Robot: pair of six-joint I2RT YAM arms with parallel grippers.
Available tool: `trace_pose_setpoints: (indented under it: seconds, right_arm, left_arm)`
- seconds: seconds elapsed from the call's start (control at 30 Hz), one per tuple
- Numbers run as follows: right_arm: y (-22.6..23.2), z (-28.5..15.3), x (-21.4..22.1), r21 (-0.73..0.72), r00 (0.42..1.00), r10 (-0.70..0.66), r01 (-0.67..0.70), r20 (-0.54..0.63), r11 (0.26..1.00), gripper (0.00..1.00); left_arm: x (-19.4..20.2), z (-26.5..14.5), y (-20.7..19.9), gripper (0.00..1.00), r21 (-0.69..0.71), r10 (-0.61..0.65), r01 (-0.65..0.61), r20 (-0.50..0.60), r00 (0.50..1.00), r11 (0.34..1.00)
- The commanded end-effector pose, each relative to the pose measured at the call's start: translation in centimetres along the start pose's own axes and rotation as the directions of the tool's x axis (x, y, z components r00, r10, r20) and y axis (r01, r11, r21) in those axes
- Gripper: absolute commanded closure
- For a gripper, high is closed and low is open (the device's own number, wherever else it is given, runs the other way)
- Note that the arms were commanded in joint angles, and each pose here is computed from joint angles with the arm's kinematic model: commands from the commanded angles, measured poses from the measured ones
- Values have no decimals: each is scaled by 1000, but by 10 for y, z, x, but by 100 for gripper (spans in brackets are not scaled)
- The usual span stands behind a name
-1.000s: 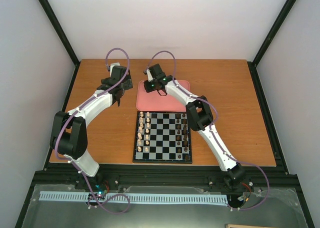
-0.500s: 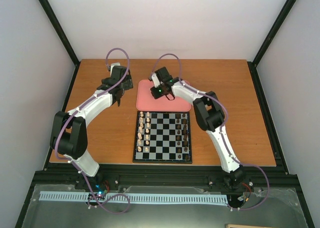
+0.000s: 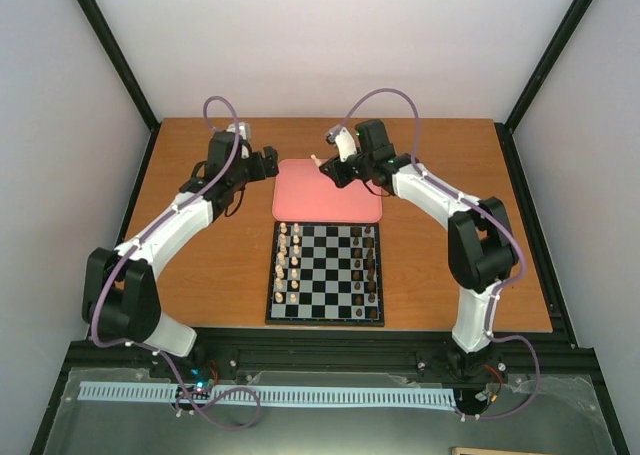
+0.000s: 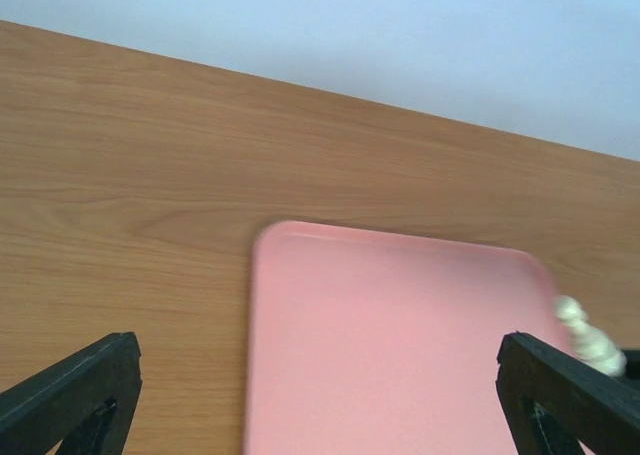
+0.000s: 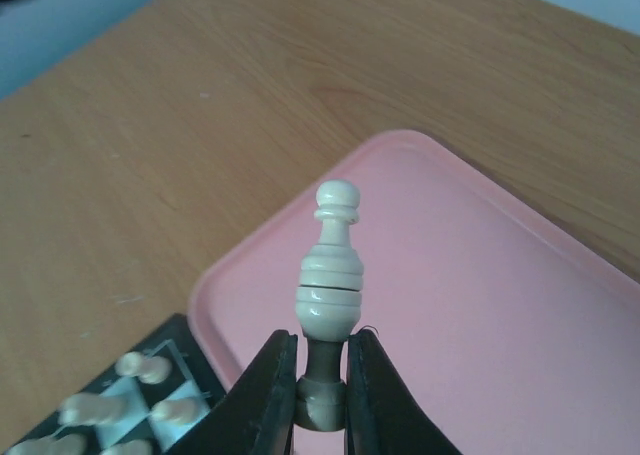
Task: Set up the chess pieces on the board
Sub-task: Pick up the chess piece from the storage box.
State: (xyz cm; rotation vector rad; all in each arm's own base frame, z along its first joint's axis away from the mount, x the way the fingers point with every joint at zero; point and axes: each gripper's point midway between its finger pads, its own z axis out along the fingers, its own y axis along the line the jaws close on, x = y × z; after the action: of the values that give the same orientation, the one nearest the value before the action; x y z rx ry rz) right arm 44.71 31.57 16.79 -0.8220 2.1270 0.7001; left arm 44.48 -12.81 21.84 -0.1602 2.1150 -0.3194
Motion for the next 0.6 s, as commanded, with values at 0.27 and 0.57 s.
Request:
trace_pose_setpoints:
  seconds: [0.27, 0.57]
  right_arm:
    - [63, -64, -28, -188, 977, -100, 135, 187, 973, 94]
    - [72, -79, -32, -195, 970, -99, 143, 220, 970, 94]
  left_arm:
    - [-12, -71, -100, 19, 585, -179, 191, -79, 981, 788]
    - [10, -54, -118, 48, 651, -205, 310, -235, 950, 693]
